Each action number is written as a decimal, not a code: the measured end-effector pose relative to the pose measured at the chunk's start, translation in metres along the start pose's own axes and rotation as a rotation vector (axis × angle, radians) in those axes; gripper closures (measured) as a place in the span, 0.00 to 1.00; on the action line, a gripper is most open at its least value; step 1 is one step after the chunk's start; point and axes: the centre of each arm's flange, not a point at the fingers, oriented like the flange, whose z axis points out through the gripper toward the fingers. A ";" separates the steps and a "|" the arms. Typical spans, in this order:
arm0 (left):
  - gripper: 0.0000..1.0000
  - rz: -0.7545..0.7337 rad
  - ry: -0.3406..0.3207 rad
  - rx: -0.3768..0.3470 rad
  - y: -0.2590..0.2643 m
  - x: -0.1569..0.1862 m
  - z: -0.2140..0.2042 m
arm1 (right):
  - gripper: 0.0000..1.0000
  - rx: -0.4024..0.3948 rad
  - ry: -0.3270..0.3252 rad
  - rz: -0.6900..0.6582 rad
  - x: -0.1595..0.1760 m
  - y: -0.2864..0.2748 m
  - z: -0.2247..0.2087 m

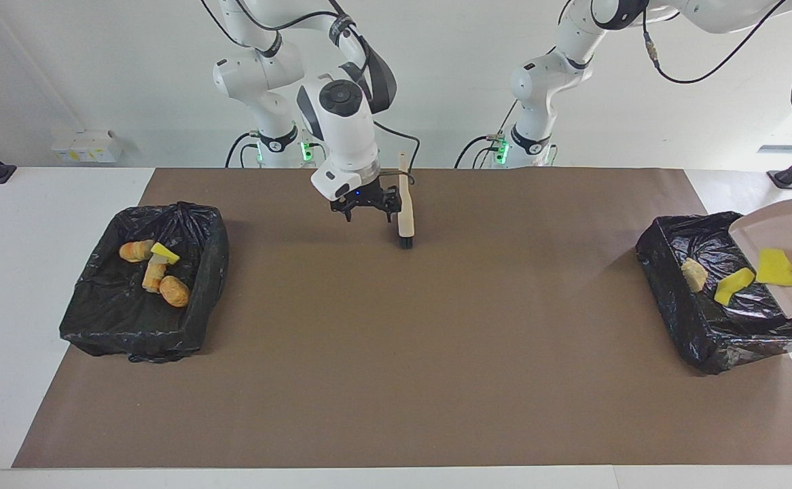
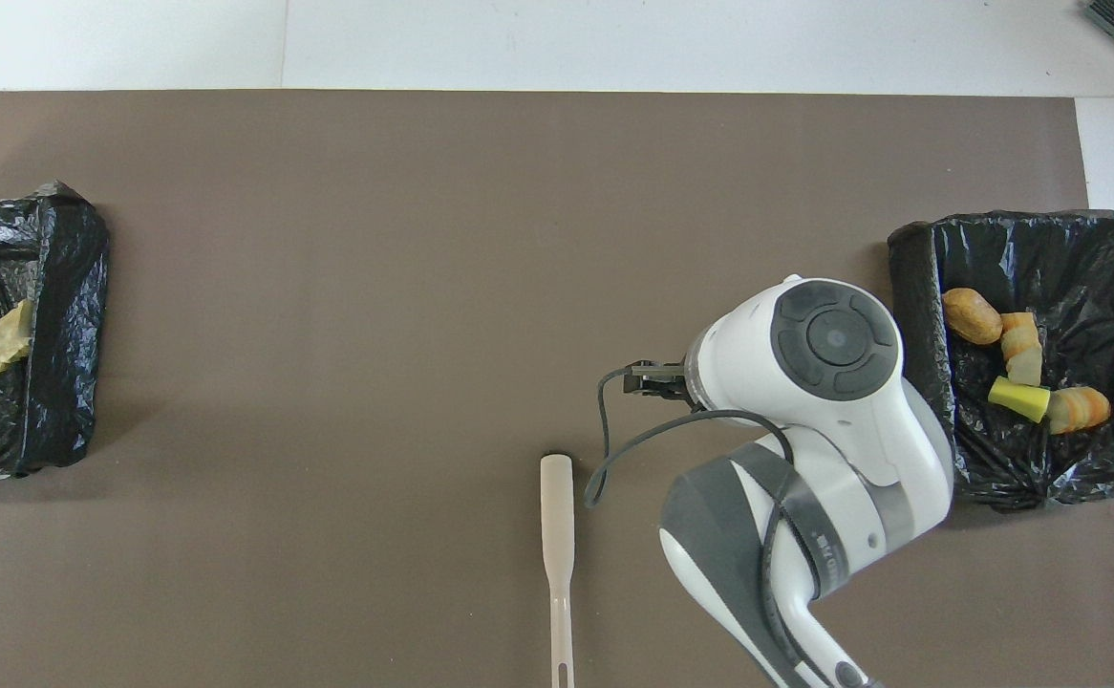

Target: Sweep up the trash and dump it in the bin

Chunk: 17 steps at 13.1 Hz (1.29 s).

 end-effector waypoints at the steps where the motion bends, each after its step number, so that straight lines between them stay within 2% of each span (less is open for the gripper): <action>1: 0.69 0.001 -0.010 0.013 0.000 -0.001 -0.010 | 0.00 -0.004 -0.005 -0.006 0.012 0.025 -0.012; 5: 0.69 0.015 -0.071 0.056 -0.001 -0.002 -0.043 | 0.00 -0.017 -0.031 0.008 0.030 0.114 -0.055; 8: 0.69 0.000 -0.126 0.059 -0.003 0.005 -0.058 | 0.00 -0.016 -0.036 0.023 0.018 0.174 -0.094; 11: 0.69 -0.012 -0.146 0.052 -0.002 0.014 -0.070 | 0.00 -0.013 -0.080 0.005 -0.001 0.226 -0.135; 13: 0.69 -0.021 -0.113 0.024 0.001 0.018 -0.068 | 0.00 -0.015 -0.093 0.010 -0.008 0.245 -0.149; 17: 0.69 -0.033 0.047 -0.017 0.002 0.048 -0.076 | 0.00 -0.014 -0.094 0.016 -0.011 0.249 -0.153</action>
